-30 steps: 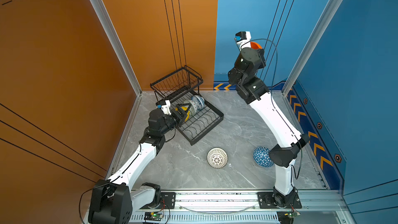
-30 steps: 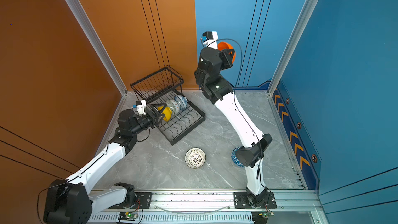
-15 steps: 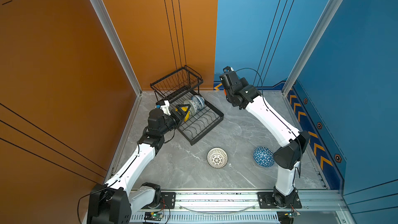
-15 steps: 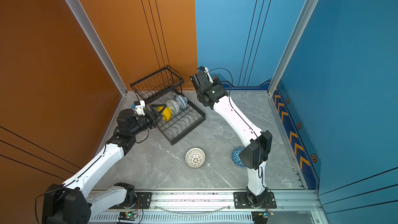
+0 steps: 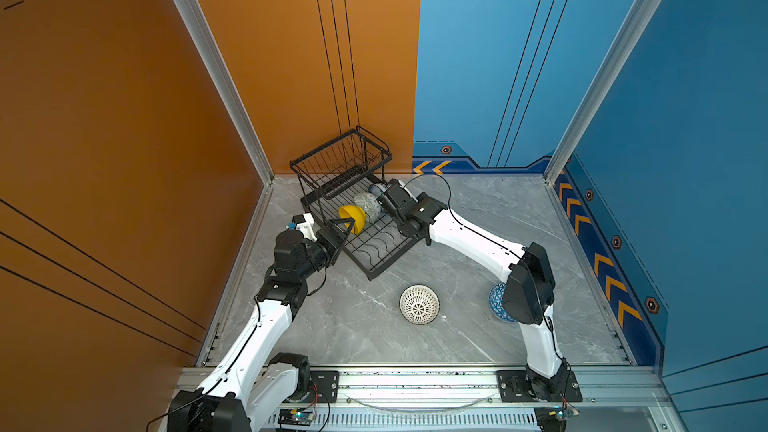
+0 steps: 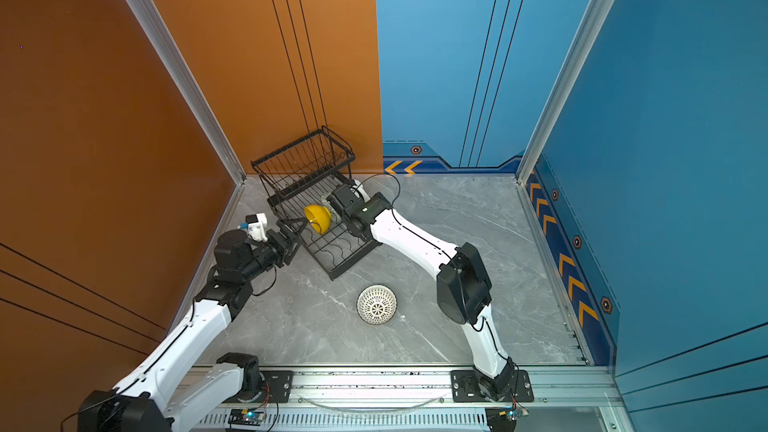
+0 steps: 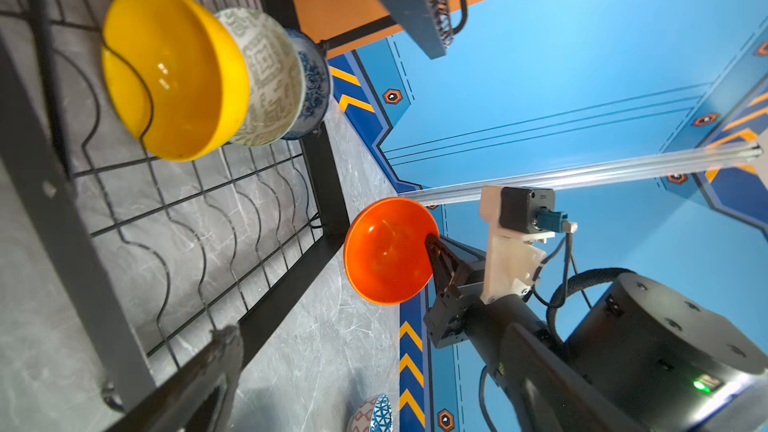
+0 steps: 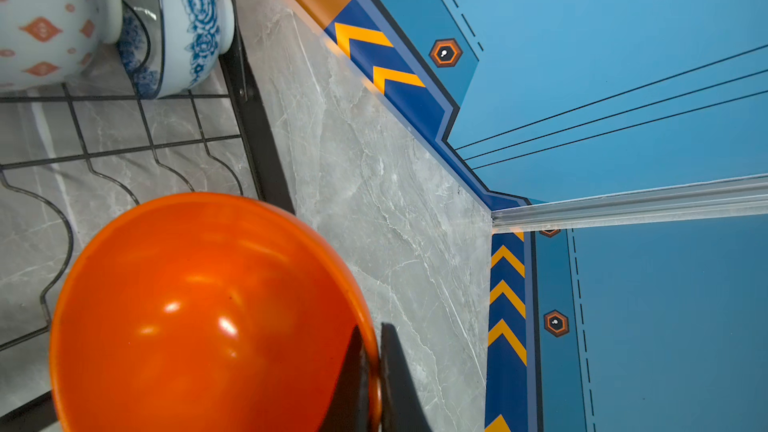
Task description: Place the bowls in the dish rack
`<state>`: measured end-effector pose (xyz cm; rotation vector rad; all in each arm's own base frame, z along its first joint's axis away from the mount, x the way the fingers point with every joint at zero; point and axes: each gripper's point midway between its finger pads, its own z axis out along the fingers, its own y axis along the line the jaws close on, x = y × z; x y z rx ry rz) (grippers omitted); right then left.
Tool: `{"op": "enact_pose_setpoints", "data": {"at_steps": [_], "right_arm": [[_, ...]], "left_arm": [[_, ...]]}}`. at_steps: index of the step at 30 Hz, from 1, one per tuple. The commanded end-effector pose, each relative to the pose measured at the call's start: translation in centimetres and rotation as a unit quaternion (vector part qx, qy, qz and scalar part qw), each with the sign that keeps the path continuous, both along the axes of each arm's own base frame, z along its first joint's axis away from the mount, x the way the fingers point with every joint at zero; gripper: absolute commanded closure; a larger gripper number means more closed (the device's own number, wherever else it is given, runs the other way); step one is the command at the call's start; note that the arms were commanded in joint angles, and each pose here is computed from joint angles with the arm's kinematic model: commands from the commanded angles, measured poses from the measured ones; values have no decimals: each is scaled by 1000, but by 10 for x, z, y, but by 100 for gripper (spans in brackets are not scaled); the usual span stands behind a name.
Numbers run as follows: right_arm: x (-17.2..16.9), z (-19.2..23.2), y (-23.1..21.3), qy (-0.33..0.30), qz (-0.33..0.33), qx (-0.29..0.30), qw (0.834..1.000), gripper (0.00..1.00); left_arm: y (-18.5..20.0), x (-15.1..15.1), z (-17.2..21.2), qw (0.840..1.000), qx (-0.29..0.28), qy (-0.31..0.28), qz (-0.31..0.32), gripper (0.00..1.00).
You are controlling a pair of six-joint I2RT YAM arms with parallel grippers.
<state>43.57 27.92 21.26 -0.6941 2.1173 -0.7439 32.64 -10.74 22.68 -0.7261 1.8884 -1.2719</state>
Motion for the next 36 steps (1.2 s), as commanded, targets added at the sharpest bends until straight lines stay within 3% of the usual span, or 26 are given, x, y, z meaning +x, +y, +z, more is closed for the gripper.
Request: {"op": "enact_pose_setpoints", "data": {"at_steps": [1, 15, 27, 36], "right_arm": [[15, 5, -1, -39, -12, -27, 999, 100], [53, -13, 23, -104, 16, -160, 981, 100], [75, -44, 46, -129, 41, -280, 950, 100], [79, -49, 46, -128, 44, -306, 942, 100]], "left_arm": [[5, -7, -4, 1000, -30, 5, -4, 2], [14, -2, -21, 997, -67, 20, -12, 2], [15, -2, -38, 996, -79, 32, -13, 2], [17, 0, -43, 996, -83, 35, -16, 2]]}}
